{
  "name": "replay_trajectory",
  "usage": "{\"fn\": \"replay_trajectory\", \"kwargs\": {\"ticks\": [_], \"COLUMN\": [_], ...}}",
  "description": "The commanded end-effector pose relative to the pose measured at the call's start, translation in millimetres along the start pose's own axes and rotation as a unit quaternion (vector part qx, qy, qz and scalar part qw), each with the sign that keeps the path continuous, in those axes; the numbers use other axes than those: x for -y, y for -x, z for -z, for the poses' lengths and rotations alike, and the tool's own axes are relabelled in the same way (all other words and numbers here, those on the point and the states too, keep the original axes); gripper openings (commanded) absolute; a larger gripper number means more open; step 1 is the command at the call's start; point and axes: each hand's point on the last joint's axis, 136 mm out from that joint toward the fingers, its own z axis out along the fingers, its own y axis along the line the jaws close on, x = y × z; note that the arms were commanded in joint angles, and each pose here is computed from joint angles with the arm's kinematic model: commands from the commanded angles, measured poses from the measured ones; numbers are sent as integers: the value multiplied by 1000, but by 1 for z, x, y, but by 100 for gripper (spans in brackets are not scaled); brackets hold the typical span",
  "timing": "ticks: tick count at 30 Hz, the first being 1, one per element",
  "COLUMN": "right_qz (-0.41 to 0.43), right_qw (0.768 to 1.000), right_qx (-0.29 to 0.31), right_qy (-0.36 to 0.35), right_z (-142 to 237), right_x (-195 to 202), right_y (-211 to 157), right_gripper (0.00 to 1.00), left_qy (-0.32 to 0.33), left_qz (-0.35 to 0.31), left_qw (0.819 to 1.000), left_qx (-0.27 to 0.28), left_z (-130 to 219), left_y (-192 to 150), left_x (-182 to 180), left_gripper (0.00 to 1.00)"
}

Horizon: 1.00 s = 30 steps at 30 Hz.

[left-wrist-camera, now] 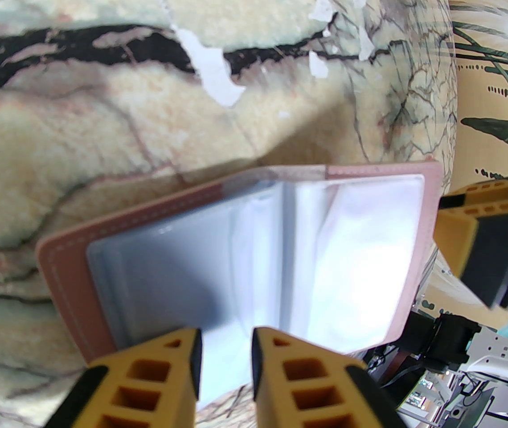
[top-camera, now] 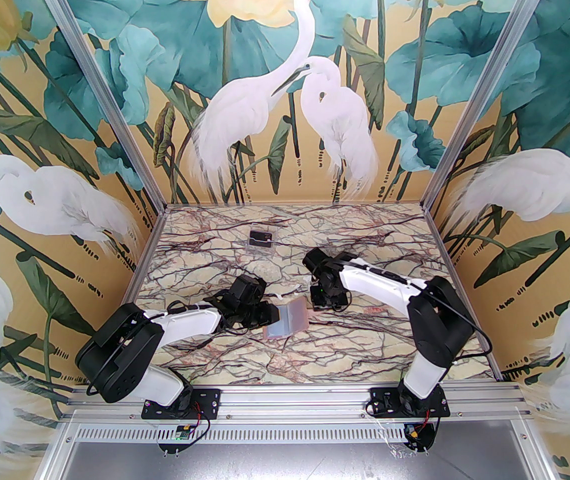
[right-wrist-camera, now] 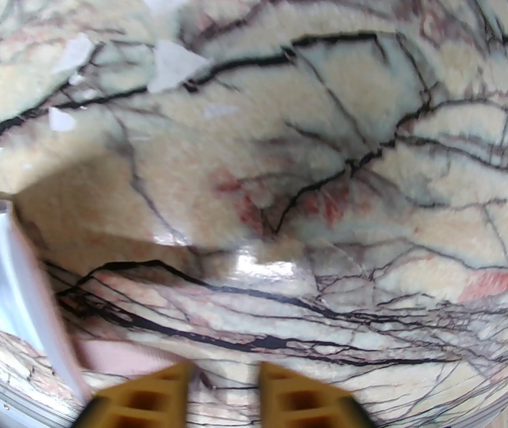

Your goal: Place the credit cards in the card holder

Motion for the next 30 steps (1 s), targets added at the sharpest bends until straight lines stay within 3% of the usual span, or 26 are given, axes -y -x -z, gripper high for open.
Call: {"fn": "replay_trajectory", "kwargs": {"ticks": [1,8,14,23,30], "right_qz": [13,37,45,29,8], "right_qw": [997,974,961,972,990], "right_qx": [45,71,33,-30,-53], "right_qy": [55,211,271,232,127], "right_z": [48,101,95,27,-19], "right_x": [-21,-89,-127,-128,-90], "right_y": [15,16,6,-2,-6], "right_gripper": [49,42,31,25,22], "left_qy": [11,10,12,14,17], "left_qz": [-8,-10,-11,-10,-12], "left_qw": [1000,1000,1000,1000,1000], "left_qx": [-3,-2,-1,2,1], "left_z": [-4,-4,-3,-3,-2], "left_y": [0,1,0,1,0], "left_x": [-2,0,-1,-1,-2], "left_gripper": [28,28,28,28,28]}}
